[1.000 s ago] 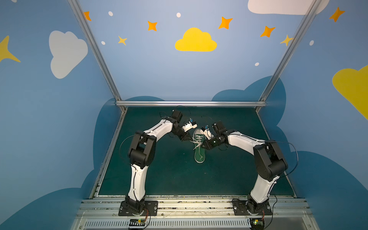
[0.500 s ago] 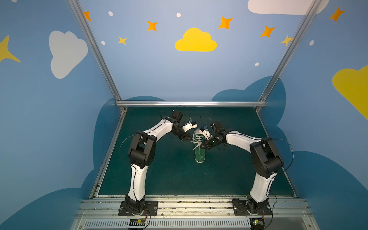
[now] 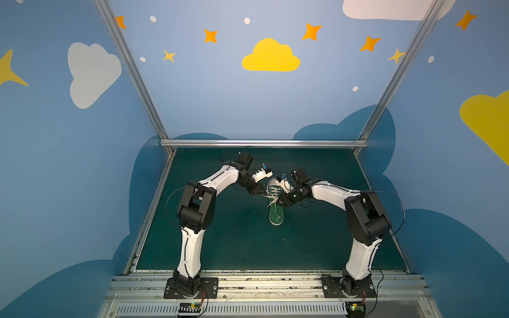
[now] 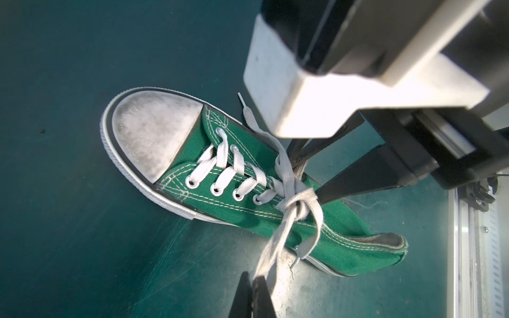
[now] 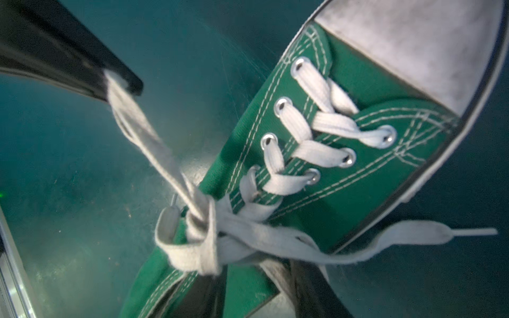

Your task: Tie the shoes

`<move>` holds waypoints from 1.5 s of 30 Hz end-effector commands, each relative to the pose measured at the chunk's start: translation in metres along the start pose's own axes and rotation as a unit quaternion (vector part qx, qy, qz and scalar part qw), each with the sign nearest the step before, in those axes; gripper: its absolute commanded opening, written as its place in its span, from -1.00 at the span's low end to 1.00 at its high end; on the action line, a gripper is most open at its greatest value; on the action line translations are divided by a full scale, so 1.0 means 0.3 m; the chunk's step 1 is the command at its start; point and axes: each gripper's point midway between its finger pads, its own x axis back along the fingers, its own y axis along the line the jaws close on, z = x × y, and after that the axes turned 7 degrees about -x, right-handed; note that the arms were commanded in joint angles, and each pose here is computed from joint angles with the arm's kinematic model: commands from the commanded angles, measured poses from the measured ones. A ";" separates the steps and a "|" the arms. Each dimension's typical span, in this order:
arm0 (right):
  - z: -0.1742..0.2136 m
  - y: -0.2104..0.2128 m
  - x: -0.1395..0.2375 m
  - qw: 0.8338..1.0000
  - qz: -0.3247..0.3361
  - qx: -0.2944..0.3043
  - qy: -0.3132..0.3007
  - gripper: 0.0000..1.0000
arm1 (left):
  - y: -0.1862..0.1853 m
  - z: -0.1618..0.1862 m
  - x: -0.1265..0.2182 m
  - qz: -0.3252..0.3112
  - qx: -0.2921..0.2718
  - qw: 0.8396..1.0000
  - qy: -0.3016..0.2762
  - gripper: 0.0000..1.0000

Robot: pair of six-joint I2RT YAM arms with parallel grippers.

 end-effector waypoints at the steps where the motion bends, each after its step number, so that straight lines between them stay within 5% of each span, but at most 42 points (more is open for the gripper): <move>1: 0.003 -0.022 -0.026 1.000 0.017 0.007 0.002 -0.29 | -0.005 0.000 -0.011 0.013 0.008 1.000 0.001 -0.93; 10: 0.018 -0.018 -0.018 1.000 0.028 0.006 0.003 -0.99 | -0.008 -0.002 -0.005 0.010 0.007 1.000 0.003 -0.93; 23: 0.035 0.042 0.086 1.000 0.019 0.009 -0.011 -1.00 | -0.005 -0.003 0.002 0.006 0.005 1.000 0.003 -0.93; 45: 0.150 0.028 0.092 0.999 0.028 -0.038 0.020 -1.00 | 0.074 0.043 0.011 -0.046 0.002 0.998 0.041 -0.93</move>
